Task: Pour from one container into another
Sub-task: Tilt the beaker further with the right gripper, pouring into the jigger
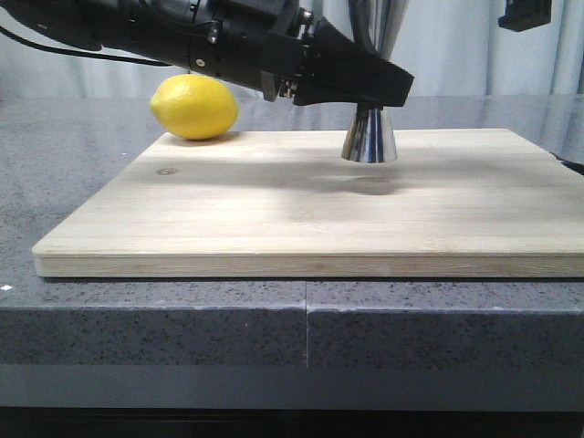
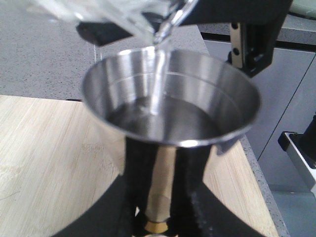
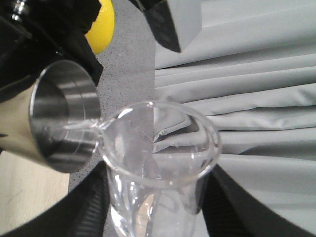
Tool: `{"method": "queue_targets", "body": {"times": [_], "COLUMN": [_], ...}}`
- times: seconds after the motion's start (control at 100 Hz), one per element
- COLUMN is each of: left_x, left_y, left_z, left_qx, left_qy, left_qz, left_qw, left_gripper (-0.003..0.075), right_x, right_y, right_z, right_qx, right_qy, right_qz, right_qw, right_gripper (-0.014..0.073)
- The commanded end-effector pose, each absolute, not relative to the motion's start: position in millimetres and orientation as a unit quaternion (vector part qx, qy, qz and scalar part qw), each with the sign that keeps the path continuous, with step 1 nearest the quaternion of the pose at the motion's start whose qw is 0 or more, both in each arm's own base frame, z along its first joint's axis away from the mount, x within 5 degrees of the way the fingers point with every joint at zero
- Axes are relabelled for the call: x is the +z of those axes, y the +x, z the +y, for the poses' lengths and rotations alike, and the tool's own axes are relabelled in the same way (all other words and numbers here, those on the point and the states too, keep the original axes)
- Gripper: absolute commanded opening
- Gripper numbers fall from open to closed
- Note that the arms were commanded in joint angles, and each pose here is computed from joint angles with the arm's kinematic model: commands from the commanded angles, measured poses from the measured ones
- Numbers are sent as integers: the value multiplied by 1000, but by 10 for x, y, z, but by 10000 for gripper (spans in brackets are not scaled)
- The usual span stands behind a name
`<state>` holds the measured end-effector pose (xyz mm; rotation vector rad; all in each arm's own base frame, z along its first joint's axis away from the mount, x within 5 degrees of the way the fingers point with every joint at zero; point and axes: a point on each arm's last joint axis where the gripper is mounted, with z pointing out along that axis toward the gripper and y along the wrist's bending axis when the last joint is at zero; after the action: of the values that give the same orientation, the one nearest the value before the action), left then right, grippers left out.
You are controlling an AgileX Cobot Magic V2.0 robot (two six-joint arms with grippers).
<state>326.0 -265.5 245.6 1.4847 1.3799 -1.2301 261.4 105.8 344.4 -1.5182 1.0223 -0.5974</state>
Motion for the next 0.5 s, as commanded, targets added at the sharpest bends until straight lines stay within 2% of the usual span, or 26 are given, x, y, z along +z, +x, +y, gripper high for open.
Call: {"method": "queue_targets", "body": {"times": [0.0, 0.49], "left_x": [2905, 2905], "left_y": [3117, 3117], "left_z": [-2650, -2650], "left_qx": [-526, -526], "left_qy": [576, 576], "left_qz": [479, 479], "left_qw": [403, 403], "left_gripper": [-21, -21], "right_x": [3669, 3661], "right_y": [2556, 2558], "right_z": [1042, 1037], "right_qx": [-271, -281], "right_qy": [-632, -640], "right_qz": [418, 410], "right_qw": [594, 585], "right_gripper": [229, 229]}}
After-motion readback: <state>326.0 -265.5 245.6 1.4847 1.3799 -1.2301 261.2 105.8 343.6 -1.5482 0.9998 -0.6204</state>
